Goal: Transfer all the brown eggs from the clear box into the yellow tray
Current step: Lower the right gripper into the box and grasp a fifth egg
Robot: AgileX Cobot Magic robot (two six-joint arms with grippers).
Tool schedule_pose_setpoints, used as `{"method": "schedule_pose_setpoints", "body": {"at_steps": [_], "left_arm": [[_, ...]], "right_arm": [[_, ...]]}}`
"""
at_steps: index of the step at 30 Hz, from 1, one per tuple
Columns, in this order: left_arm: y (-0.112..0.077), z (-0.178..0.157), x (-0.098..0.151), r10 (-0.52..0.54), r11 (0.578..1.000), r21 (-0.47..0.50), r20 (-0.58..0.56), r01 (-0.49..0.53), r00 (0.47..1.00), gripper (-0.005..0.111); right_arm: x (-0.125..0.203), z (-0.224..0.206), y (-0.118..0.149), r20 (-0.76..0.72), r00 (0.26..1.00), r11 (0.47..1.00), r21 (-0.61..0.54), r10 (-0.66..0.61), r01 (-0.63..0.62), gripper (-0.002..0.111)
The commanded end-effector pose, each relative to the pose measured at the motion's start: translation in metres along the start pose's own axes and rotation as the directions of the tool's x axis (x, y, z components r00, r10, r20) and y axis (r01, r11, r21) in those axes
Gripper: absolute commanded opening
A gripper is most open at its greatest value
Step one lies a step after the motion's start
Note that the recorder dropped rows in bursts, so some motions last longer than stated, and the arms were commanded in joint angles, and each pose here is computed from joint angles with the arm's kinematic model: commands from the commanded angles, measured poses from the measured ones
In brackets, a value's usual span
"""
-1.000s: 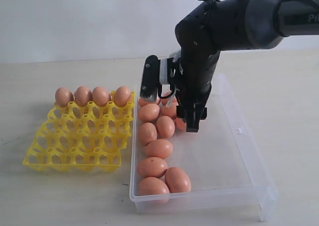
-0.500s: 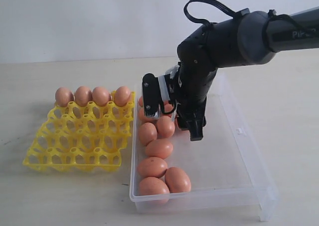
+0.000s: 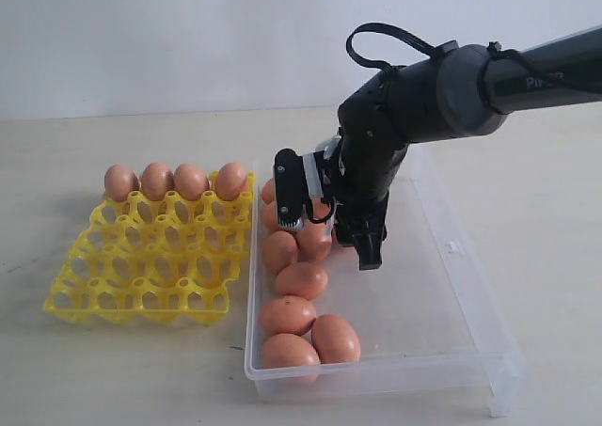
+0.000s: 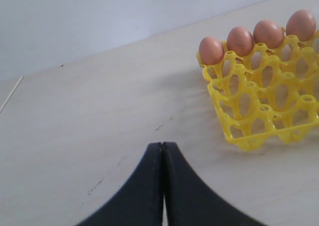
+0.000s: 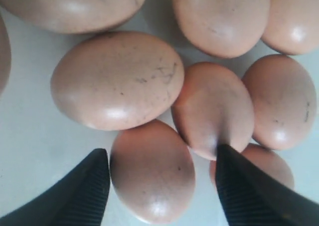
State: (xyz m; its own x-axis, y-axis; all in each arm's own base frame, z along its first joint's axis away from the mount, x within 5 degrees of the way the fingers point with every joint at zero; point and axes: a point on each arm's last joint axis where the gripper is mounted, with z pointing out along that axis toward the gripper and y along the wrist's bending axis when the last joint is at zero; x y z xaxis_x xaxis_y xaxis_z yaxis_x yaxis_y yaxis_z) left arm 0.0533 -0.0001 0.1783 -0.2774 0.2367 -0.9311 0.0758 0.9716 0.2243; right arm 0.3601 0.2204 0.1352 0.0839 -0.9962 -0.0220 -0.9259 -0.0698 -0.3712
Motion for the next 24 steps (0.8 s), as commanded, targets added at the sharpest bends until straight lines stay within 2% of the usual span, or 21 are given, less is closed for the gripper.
{"method": "schedule_pose_setpoints", "body": {"at_steps": [1,4,6,9,15,20,24], "left_arm": [[0.000,-0.001,-0.002,-0.005,1.000,0.000,0.018,0.005,1.000,0.000],[0.000,-0.001,-0.002,-0.005,1.000,0.000,0.018,0.005,1.000,0.000],[0.000,-0.001,-0.002,-0.005,1.000,0.000,0.018,0.005,1.000,0.000],[0.000,-0.001,-0.002,-0.005,1.000,0.000,0.018,0.005,1.000,0.000],[0.000,-0.001,-0.002,-0.005,1.000,0.000,0.018,0.005,1.000,0.000],[0.000,-0.001,-0.002,-0.005,1.000,0.000,0.018,0.005,1.000,0.000],[0.000,-0.001,-0.002,-0.005,1.000,0.000,0.018,0.005,1.000,0.000]], "right_arm": [[0.002,0.010,0.004,-0.007,1.000,1.000,-0.025,0.004,-0.004,0.036],[0.001,0.011,0.005,-0.001,1.000,0.999,-0.035,0.022,-0.022,0.020],[0.001,0.014,0.006,-0.001,1.000,0.999,-0.043,0.026,-0.026,0.024],[0.001,0.021,0.009,-0.007,1.000,0.998,-0.058,0.026,-0.026,0.039],[0.000,0.023,0.010,-0.005,1.000,0.998,-0.058,0.025,-0.025,0.040],[0.000,0.023,0.010,-0.005,1.000,0.998,-0.058,0.029,-0.029,0.054],[0.000,0.023,0.010,-0.005,1.000,0.998,-0.058,0.029,-0.029,0.054]]}}
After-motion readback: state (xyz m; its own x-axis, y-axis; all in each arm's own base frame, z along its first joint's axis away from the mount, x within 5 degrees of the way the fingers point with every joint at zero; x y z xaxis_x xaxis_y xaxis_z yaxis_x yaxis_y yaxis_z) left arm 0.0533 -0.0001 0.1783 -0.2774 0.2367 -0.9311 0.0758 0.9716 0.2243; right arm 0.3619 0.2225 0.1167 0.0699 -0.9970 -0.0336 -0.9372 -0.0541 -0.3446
